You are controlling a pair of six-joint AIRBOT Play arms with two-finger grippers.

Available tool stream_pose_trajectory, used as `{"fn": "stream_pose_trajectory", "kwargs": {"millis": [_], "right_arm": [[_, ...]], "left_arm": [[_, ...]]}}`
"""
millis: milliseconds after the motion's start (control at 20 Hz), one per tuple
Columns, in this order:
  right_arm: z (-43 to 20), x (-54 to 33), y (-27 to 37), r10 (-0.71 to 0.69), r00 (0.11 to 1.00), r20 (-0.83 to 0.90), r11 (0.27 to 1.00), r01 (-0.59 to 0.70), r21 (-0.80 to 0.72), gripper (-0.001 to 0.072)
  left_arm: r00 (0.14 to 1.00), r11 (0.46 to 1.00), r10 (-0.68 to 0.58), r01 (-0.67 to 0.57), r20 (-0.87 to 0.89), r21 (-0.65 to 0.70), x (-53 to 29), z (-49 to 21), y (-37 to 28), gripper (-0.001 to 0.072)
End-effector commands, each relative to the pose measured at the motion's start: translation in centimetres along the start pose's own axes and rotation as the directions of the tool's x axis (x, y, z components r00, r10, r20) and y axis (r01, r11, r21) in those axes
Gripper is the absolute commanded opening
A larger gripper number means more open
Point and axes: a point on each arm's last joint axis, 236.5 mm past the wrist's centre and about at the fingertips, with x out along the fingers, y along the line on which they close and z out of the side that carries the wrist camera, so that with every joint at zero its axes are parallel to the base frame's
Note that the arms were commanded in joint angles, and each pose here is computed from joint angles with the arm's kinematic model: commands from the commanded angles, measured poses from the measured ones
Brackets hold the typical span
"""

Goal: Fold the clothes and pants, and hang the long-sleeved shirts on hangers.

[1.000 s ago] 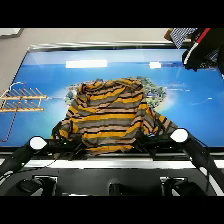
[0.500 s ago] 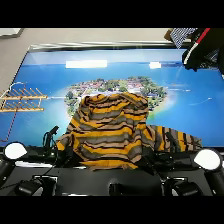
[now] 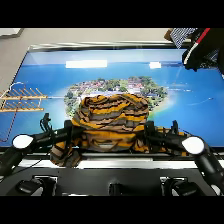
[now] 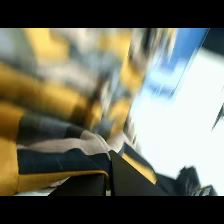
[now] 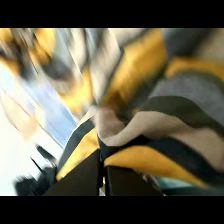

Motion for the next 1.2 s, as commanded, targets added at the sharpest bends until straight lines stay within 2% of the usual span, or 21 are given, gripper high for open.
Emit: {"fn": "stream_pose_trajectory", "kwargs": {"millis": [0,100,200,300,350,400,450,550,600,750,800,950,1050,1150], "right_arm": [[5.1,2.6,1.8,0.077,0.987,0.138,0.996,-0.082,0.032,0.0032],[5.8,4.0,1.1,0.054,0.99,0.132,0.998,-0.058,0.029,0.0044],[6.4,5.0,0.4,0.03,0.991,0.134,0.999,-0.026,-0.03,0.0096],[7.7,5.3,0.7,0.048,0.982,0.183,0.989,-0.021,-0.147,0.0333],[8.1,5.2,1.0,0.062,0.978,0.2,0.97,-0.012,-0.245,0.0443],[8.2,5.0,1.2,0.07,0.976,0.205,0.948,-0.001,-0.319,0.0491],[8.1,4.6,1.7,0.082,0.975,0.206,0.923,0.003,-0.384,0.049],[7.1,3.2,3.3,0.101,0.975,0.198,0.861,0.014,-0.509,0.0484],[6.2,2.3,4.0,0.077,0.98,0.184,0.807,0.048,-0.589,0.0483],[4.9,-2.1,4.5,-0.131,0.967,0.219,0.655,0.25,-0.713,0.0479],[4.8,-3.8,5.6,-0.158,0.956,0.247,0.608,0.291,-0.739,0.0479],[2.9,-4.8,9.8,-0.123,0.96,0.25,0.541,0.276,-0.794,0.0478],[1.4,-1.4,8.5,-0.223,0.945,0.241,0.5,0.323,-0.803,0.0479],[0.7,2.9,4.7,-0.377,0.89,0.258,0.414,0.41,-0.813,0.048]], "left_arm": [[0.993,1.0,0.013,-0.01,0.118,-0.025,2.6,4.9,0.3,0.0033],[0.995,0.999,0.048,-0.05,0.084,0.019,4.7,5.6,0.5,0.0033],[0.996,0.997,0.07,-0.072,0.061,0.031,6.4,6.4,0.5,0.0033],[0.996,0.996,0.082,-0.084,0.042,0.032,7.5,6.9,0.5,0.0046],[0.995,0.996,0.087,-0.088,0.041,0.028,7.8,7.1,0.6,0.0226],[0.995,0.996,0.087,-0.088,0.04,0.028,8.0,7.2,0.5,0.0516],[0.996,0.995,0.083,-0.085,0.045,0.044,7.8,7.4,0.4,0.0661],[0.997,0.992,0.065,-0.07,0.048,0.108,6.7,8.1,-0.3,0.0672],[0.996,0.989,0.063,-0.07,0.055,0.132,5.7,8.6,-0.5,0.0672],[0.995,0.968,0.078,-0.092,0.07,0.232,2.4,9.2,-1.2,0.067],[0.992,0.952,0.11,-0.123,0.064,0.279,1.5,8.8,-1.1,0.0669],[0.955,0.857,0.291,-0.284,0.05,0.43,0.5,6.9,0.4,0.0666],[0.924,0.776,0.372,-0.362,0.088,0.516,0.9,6.0,0.4,0.0667],[0.894,0.715,0.431,-0.42,0.121,0.559,1.5,5.3,0.5,0.0667]]}}
